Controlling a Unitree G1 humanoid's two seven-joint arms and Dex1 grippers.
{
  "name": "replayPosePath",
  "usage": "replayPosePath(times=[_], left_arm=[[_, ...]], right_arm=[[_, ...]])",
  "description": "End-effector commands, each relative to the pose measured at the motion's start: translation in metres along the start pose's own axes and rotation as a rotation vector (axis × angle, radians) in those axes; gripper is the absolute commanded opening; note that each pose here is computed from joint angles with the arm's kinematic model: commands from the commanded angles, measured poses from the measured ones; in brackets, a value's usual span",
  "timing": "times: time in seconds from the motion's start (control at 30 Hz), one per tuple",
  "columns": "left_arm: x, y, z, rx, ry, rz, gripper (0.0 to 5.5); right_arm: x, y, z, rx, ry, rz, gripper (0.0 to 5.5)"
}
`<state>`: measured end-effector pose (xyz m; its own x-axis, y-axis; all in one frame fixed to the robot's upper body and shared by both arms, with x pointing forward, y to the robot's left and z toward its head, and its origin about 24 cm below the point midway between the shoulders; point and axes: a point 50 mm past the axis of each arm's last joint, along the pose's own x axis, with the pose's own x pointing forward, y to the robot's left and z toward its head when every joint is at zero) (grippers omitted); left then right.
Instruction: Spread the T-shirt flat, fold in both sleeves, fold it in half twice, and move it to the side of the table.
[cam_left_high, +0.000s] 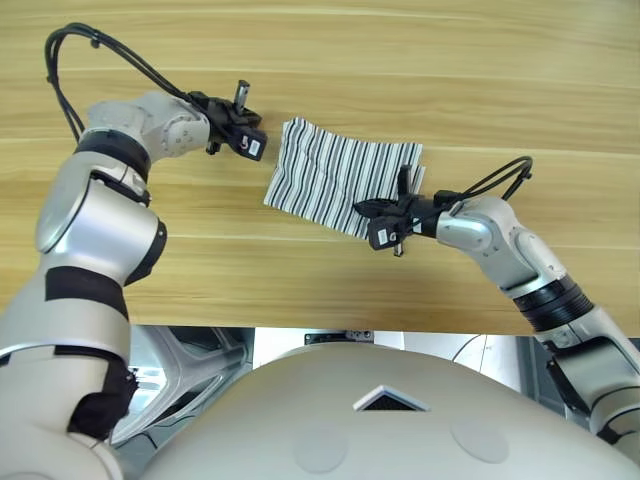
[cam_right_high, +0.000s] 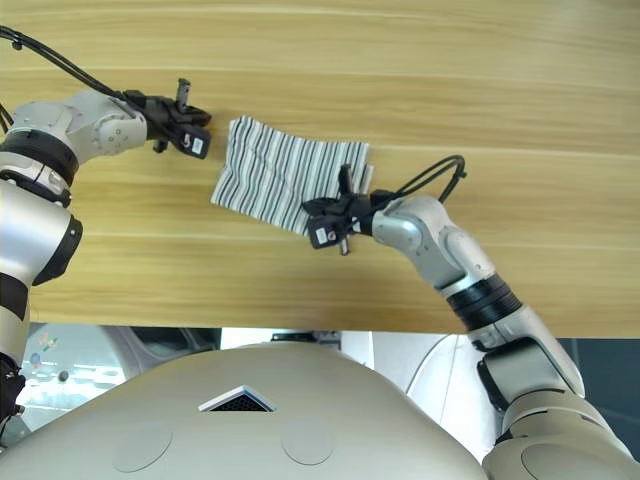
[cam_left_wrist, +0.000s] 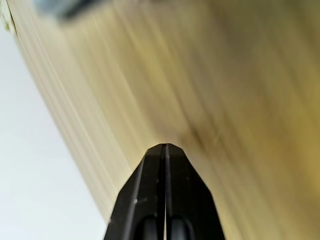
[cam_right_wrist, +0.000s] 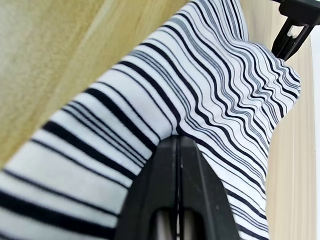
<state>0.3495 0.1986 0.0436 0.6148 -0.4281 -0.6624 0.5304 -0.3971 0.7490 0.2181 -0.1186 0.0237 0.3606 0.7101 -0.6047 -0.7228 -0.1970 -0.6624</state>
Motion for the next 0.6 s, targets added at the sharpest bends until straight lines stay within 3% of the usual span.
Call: replayPosePath(times=[0.03, 0.13, 0.23, 0.4, 0.6], left_arm=[[-0.007, 0.021, -0.005, -0.124, -0.012, 0.175, 0.00], [-0.023, 0.054, -0.004, -0.442, -0.167, 0.518, 0.00], [-0.043, 0.064, -0.013, -0.747, -0.343, 0.748, 0.00], [-0.058, 0.038, -0.025, -1.153, -0.627, 0.917, 0.00], [-0.052, -0.002, -0.030, -1.556, -0.802, 1.031, 0.00]], right_arm=[[-0.001, 0.043, -0.011, 0.097, 0.062, 0.171, 0.03], [-0.014, 0.014, -0.011, 0.113, 0.048, 0.036, 0.03], [-0.035, -0.025, -0.009, 0.110, 0.022, -0.141, 0.03], [-0.060, -0.076, 0.003, 0.072, -0.042, -0.347, 0.03], [-0.035, -0.080, 0.016, 0.068, -0.126, -0.285, 0.03]])
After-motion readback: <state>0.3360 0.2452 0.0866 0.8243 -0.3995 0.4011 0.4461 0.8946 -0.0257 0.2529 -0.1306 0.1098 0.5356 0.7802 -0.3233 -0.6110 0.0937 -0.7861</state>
